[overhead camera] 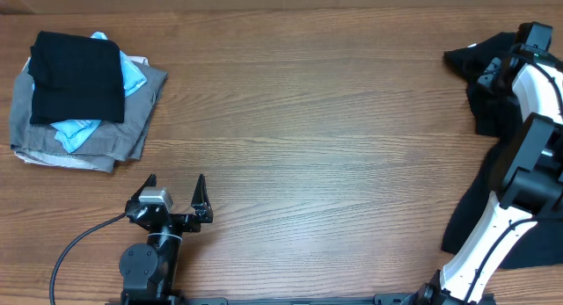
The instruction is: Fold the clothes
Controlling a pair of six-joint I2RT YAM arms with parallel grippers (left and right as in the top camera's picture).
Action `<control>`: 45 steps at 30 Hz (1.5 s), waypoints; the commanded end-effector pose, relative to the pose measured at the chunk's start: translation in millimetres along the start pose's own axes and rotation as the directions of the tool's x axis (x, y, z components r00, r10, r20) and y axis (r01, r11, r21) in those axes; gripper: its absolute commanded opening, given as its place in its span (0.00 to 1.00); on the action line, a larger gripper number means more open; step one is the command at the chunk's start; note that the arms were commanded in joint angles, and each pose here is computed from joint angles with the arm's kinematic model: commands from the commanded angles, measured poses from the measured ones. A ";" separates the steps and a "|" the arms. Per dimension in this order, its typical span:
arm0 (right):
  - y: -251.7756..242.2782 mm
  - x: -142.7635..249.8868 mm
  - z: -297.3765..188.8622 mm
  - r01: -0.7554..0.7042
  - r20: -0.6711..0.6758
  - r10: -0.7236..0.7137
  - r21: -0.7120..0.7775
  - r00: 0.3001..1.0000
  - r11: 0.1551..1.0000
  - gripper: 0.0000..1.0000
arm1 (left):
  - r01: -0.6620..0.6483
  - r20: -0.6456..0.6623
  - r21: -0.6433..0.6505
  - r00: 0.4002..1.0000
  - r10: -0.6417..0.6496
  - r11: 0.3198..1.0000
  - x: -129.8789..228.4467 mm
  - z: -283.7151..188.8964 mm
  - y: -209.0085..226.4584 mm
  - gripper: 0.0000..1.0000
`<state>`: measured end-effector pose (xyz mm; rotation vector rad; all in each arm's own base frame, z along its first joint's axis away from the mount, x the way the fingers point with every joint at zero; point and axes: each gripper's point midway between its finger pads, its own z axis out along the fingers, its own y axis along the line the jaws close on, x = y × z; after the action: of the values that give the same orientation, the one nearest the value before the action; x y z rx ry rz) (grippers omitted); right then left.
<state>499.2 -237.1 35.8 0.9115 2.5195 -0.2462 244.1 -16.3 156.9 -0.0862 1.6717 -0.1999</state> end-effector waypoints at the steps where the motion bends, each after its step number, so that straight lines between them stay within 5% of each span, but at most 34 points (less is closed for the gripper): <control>1: -17.8 8.3 12.3 -0.012 -0.029 0.013 0.028 0.999 1.000 0.42 | -0.023 0.006 -0.006 1.000 0.023 1.000 0.7 0.0 0.9 1.00; 6: -15.4 -0.3 3.1 0.052 -0.022 -0.051 0.023 0.998 0.998 0.56 | -0.023 0.006 -0.006 1.000 0.023 1.000 0.7 0.0 0.9 1.00; 15: 19.9 -23.9 -39.6 0.088 -0.019 -0.091 -0.094 0.996 0.992 0.65 | -0.023 0.006 -0.006 1.000 0.023 1.000 0.7 0.0 0.9 1.00; 24: 65.4 -5.0 -53.8 0.246 -0.039 -0.258 -0.199 0.965 0.949 0.60 | -0.023 0.006 -0.006 1.000 0.023 1.000 0.7 0.0 0.9 1.00; 30: 89.1 2.7 -58.4 0.471 0.015 -0.478 -0.204 0.878 0.858 0.59 | -0.023 0.006 -0.006 1.000 0.023 1.000 0.7 0.0 0.9 1.00; 45: 90.5 20.1 -45.8 0.689 -0.004 -0.700 -0.175 0.714 0.703 0.61 | -0.023 0.006 -0.006 1.000 0.023 1.000 0.7 0.0 0.9 1.00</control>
<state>525.1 -142.1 72.3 -0.0452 2.7808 -0.2295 244.1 -16.3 156.9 -0.0862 1.6717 -0.1999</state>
